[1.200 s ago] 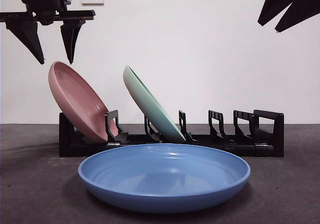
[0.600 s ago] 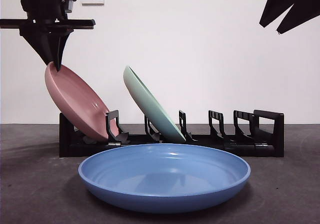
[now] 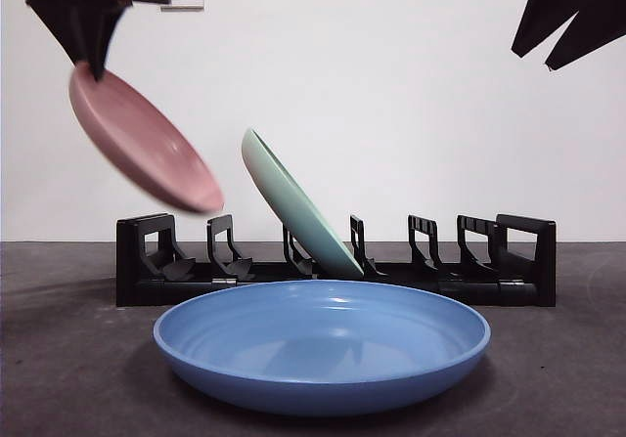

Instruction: Place the plate

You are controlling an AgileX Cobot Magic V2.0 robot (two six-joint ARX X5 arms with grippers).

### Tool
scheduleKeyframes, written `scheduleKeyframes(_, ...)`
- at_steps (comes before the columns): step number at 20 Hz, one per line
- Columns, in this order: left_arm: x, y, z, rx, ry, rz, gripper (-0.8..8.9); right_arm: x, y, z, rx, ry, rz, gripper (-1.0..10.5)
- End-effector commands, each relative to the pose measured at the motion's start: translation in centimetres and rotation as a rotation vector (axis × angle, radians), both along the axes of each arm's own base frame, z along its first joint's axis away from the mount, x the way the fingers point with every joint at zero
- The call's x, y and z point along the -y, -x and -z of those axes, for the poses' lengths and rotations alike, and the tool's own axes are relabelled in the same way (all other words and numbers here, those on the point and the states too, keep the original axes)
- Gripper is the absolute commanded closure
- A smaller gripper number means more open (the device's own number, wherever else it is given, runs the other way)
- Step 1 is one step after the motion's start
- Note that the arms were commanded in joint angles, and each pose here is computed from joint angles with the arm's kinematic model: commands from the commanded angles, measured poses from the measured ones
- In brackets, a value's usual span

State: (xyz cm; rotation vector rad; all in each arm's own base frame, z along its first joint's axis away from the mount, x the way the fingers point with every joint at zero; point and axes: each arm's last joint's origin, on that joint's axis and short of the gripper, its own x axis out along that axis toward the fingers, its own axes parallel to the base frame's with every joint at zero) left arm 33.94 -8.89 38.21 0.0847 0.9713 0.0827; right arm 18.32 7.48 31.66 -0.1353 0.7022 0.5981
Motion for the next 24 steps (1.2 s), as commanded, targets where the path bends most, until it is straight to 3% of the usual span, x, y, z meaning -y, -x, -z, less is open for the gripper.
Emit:
scheduleKeyframes(1,-0.1,0.4,-1.9,0.033,-0.052,0.004,7.99,-0.1,0.0,-0.3,0.002,-0.009,0.002,7.1)
scheduleKeyframes(9,-1.2,3.6,-4.6,-0.014,-0.135,-0.012,7.99,-0.1,0.1,-0.1,-0.015,-0.003,0.002,7.1)
scheduleKeyframes(15,-2.2,8.7,-6.4,0.081,-0.109,0.006,7.99,-0.1,0.1,-0.1,-0.015,-0.003,0.002,7.1)
scheduleKeyframes(19,-3.5,13.8,-4.3,0.17,-0.014,0.022,7.99,-0.1,0.1,-0.1,-0.016,-0.002,0.002,7.1)
scheduleKeyframes(24,-5.0,20.1,0.7,0.202,0.229,-0.005,7.99,-0.1,0.1,-0.2,-0.015,-0.003,0.002,7.1)
